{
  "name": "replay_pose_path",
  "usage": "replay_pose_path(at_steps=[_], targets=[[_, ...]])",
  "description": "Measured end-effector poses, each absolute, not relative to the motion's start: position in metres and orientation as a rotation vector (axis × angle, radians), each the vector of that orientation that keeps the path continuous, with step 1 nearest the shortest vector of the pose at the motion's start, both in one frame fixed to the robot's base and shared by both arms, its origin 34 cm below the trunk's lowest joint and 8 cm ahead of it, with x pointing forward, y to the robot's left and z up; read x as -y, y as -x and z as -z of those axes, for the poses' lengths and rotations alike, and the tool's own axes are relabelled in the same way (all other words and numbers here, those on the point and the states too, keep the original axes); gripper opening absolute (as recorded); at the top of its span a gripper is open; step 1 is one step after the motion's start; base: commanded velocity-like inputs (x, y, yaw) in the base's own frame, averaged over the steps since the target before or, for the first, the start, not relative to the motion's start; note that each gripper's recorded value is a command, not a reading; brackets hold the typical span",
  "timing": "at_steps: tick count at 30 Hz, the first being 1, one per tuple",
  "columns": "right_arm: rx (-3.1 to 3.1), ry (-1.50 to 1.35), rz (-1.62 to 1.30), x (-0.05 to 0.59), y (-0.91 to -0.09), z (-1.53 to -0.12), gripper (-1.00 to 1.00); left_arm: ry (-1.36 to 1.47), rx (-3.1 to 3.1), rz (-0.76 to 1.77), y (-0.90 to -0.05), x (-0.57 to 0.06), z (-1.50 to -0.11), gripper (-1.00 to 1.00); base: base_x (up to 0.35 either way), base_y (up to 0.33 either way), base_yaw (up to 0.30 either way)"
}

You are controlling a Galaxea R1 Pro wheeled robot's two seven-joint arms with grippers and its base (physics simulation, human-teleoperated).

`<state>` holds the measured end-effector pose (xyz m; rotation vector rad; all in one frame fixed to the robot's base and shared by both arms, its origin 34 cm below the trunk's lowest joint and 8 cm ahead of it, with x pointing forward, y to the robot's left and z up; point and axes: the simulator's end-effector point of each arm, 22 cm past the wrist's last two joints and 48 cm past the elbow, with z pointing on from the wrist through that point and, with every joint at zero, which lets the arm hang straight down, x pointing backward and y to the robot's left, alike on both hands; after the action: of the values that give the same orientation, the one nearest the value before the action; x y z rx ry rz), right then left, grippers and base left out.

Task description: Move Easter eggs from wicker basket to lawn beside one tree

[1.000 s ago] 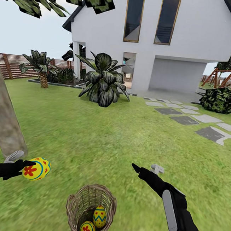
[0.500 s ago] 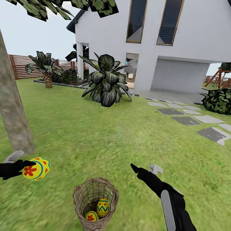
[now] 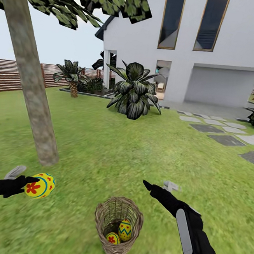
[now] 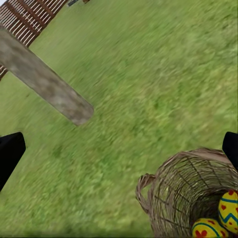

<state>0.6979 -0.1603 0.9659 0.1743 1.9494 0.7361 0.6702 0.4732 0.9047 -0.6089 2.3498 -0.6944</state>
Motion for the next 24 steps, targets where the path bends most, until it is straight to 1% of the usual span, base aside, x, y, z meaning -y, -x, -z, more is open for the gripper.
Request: replay_pose_path(at_steps=[14,19,24], targets=[[-1.949,-0.173,-0.737,0.1594,-0.6970,-0.9740,1.00,0.605,-2.348,0.701,-0.6703,-0.4697,-0.9116,-1.00,0.000,0.000,0.289],[-1.950,-0.173,-0.739,0.1583,-0.6971,-0.9731,1.00,0.605,-2.347,0.702,-0.6707,-0.4694,-0.9115,-1.00,-0.135,0.060,0.289],[-1.949,-0.173,-0.738,0.1582,-0.6969,-0.9735,1.00,0.605,-2.347,0.706,-0.6708,-0.4678,-0.9114,-1.00,-0.019,0.012,0.289]])
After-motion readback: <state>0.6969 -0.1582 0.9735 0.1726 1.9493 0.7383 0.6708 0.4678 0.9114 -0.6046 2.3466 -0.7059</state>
